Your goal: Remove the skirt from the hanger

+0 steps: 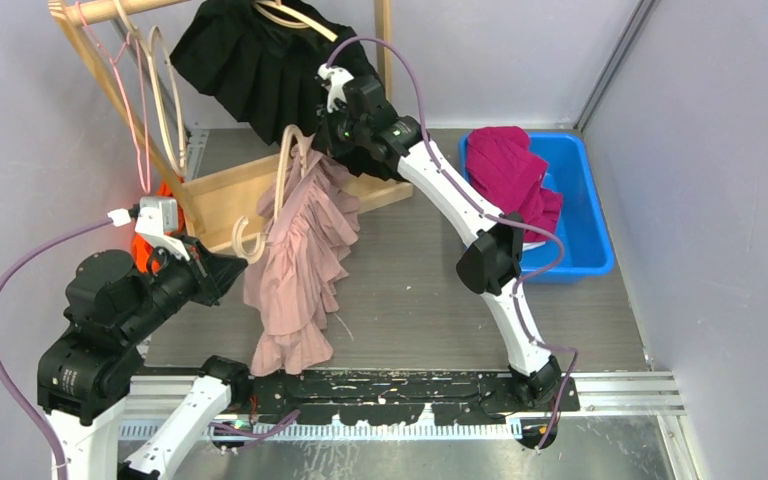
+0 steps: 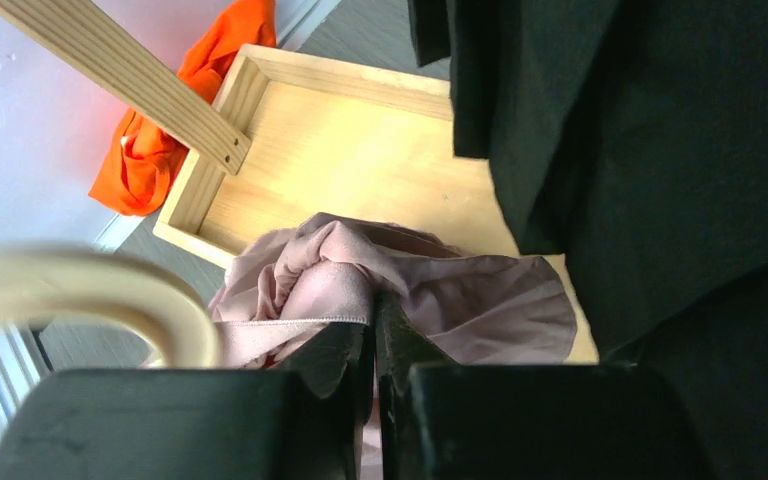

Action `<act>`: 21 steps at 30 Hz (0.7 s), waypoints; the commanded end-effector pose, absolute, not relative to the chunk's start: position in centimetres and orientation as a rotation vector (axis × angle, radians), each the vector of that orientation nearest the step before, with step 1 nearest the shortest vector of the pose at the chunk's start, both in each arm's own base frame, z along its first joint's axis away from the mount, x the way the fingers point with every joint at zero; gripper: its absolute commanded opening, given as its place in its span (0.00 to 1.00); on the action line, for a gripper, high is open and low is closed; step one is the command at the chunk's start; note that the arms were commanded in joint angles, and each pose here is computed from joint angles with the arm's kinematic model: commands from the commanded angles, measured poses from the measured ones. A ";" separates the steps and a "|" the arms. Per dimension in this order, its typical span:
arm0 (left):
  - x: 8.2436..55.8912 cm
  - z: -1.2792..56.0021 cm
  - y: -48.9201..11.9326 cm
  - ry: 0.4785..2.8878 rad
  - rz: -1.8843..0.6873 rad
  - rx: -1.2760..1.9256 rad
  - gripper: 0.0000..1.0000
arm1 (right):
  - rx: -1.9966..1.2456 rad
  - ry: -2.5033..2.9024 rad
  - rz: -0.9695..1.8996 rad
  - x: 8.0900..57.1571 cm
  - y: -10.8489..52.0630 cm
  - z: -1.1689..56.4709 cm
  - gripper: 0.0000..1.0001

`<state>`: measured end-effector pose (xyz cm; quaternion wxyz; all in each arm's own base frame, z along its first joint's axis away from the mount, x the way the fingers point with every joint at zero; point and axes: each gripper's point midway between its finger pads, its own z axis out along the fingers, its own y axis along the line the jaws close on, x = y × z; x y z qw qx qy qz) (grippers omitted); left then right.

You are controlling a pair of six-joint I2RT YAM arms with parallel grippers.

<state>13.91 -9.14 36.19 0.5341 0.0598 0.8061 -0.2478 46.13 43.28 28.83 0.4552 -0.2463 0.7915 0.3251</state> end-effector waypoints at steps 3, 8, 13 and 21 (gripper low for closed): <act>12.8 37.9 -9.3 1.871 -0.640 0.131 0.00 | -0.526 1.839 0.812 48.8 42.4 32.0 0.11; 14.4 39.1 -9.5 1.826 -0.611 0.149 0.00 | -0.552 1.900 0.849 47.2 42.7 30.5 0.10; 18.7 41.2 -8.2 1.722 -0.463 0.128 0.00 | -0.600 1.944 0.972 42.4 43.3 29.8 0.10; 25.2 45.7 -7.5 1.558 -0.313 0.097 0.00 | -0.781 1.990 1.029 34.7 44.5 28.7 0.09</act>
